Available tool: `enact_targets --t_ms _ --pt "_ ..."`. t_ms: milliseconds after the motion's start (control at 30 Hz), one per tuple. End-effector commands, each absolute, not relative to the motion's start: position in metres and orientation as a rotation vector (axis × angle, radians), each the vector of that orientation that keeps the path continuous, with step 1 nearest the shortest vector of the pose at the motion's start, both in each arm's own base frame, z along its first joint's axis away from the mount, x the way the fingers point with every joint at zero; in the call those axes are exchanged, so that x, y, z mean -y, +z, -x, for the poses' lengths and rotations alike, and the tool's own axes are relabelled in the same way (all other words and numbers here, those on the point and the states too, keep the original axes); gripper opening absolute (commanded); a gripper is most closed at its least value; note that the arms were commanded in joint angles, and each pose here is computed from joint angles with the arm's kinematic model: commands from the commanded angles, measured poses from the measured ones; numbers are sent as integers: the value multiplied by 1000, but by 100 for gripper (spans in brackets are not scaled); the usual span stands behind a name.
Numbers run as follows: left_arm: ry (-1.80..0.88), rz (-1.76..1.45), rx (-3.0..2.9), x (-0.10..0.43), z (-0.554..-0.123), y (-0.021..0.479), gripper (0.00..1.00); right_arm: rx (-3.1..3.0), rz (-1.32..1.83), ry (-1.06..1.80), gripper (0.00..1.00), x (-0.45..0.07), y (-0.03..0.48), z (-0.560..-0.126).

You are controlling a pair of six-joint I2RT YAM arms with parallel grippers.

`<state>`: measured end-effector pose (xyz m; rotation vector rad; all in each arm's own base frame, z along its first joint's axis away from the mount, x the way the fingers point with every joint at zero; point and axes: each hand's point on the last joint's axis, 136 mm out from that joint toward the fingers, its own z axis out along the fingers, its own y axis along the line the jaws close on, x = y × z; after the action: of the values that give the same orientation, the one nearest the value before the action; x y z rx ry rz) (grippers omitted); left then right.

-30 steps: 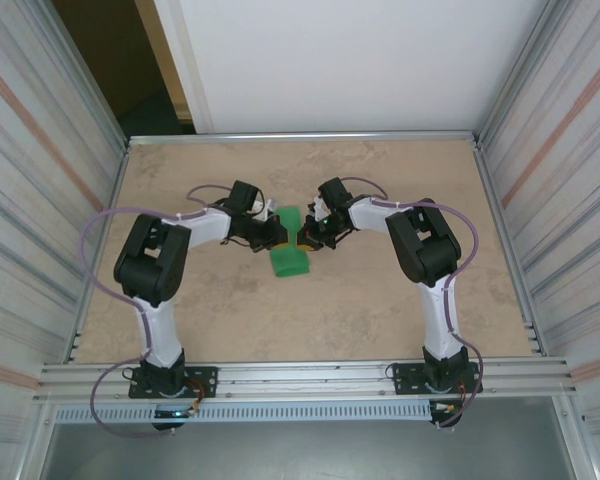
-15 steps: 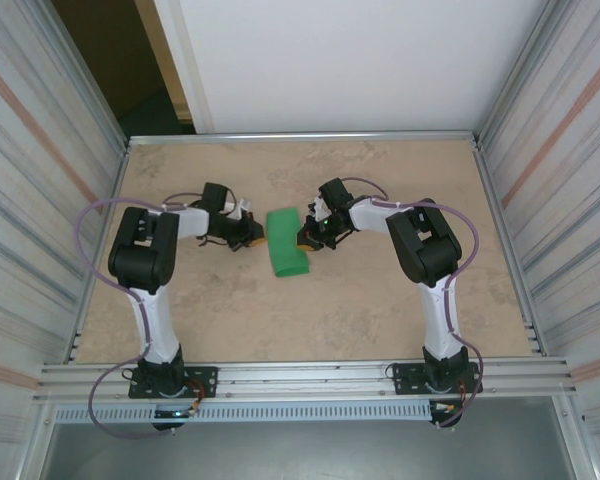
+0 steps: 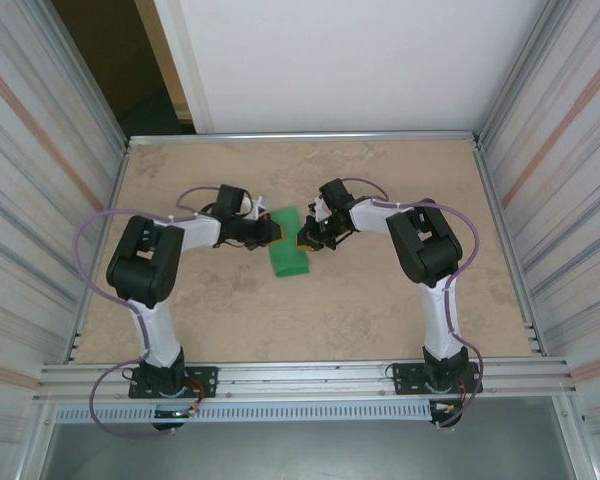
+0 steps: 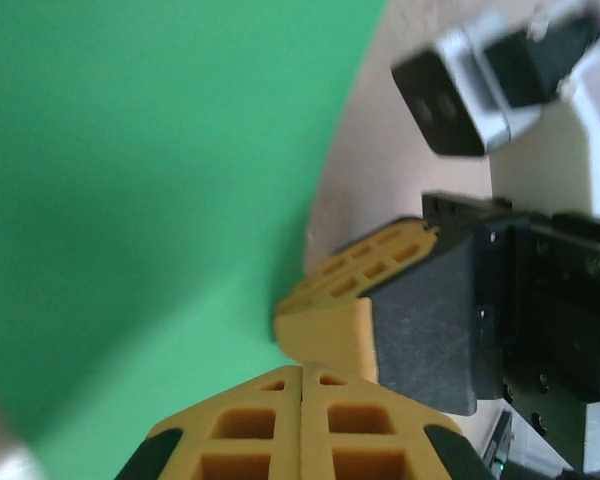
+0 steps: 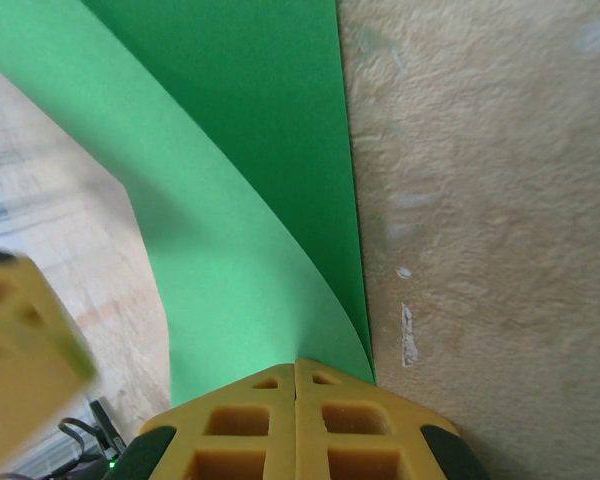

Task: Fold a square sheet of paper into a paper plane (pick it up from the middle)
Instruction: First fold the square sheet of paper in half at the center of the table.

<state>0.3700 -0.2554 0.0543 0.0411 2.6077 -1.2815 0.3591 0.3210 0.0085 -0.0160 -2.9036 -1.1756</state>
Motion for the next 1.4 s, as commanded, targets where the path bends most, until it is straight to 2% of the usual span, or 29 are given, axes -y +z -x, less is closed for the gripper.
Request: enact_targets --t_ms 0,167,400,567,633,700,867,1100,1367 --pt "-1269 -11 -2622 260 -384 44 3 2833 245 -533 0 -244 -91 -290" --pt "-1224 35 -2655 247 -399 27 3 2833 243 -531 0 -244 -91 -289" --pt "-1149 317 -2707 181 -422 6 2 2847 230 -505 0 -240 -89 -287" --pt "-1089 383 -2708 151 -438 2 2 2843 229 -502 0 -240 -91 -286" --pt "-1096 358 -2689 152 -442 11 2 2844 228 -504 0 -241 -90 -286" --pt "-1133 281 -2621 165 -445 42 2 2842 229 -503 0 -240 -91 -286" --pt "-1223 86 -2527 216 -428 78 2 2840 232 -497 0 -239 -92 -284" --pt "-1205 36 -2610 252 -413 54 2 2838 235 -495 0 -239 -91 -283" --pt "-1241 122 -2675 241 -424 18 2 2838 233 -496 0 -237 -91 -285"
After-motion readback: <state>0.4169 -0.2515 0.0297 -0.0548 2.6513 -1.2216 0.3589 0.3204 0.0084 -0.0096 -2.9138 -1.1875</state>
